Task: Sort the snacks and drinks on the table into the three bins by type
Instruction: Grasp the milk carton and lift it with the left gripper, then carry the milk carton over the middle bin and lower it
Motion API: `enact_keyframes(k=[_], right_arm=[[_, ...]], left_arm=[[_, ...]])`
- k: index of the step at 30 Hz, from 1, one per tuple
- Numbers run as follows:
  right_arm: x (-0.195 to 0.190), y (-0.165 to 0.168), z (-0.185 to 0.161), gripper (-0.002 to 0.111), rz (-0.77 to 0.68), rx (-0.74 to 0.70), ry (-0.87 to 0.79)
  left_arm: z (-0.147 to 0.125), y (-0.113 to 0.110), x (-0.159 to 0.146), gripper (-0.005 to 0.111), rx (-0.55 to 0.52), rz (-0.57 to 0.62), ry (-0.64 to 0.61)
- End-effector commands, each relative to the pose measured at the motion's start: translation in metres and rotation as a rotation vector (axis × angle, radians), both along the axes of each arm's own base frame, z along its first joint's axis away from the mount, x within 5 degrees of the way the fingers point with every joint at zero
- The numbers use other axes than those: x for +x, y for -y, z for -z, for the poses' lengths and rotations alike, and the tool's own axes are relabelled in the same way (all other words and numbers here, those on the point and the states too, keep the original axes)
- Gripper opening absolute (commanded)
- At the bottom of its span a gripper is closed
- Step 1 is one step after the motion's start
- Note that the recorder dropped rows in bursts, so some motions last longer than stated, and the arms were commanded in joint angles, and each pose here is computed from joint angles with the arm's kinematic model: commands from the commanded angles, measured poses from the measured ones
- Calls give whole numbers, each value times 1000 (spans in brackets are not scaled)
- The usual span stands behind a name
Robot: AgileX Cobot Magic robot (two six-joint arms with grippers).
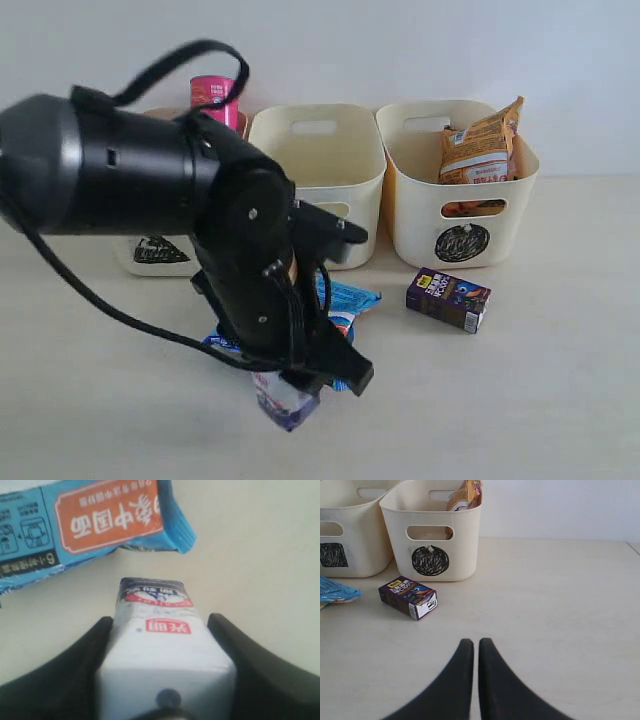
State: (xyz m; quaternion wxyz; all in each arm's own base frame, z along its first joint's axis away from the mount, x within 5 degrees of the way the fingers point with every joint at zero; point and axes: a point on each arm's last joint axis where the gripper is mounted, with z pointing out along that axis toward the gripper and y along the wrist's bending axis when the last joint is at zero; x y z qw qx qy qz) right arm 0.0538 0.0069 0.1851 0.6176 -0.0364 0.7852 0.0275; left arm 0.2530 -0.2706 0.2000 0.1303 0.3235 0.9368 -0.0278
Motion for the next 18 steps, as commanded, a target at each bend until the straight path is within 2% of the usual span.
enact_keyframes(k=[1, 8, 18], right_arm=[[0, 0, 1, 1, 1, 2, 5], [0, 0, 1, 1, 1, 2, 5], [0, 0, 1, 1, 1, 5, 5]], left_arm=[[-37, -4, -6, 4, -103, -3, 84], [-66, -11, 0, 4, -206, -18, 185], [-164, -20, 48, 4, -596, -84, 601]])
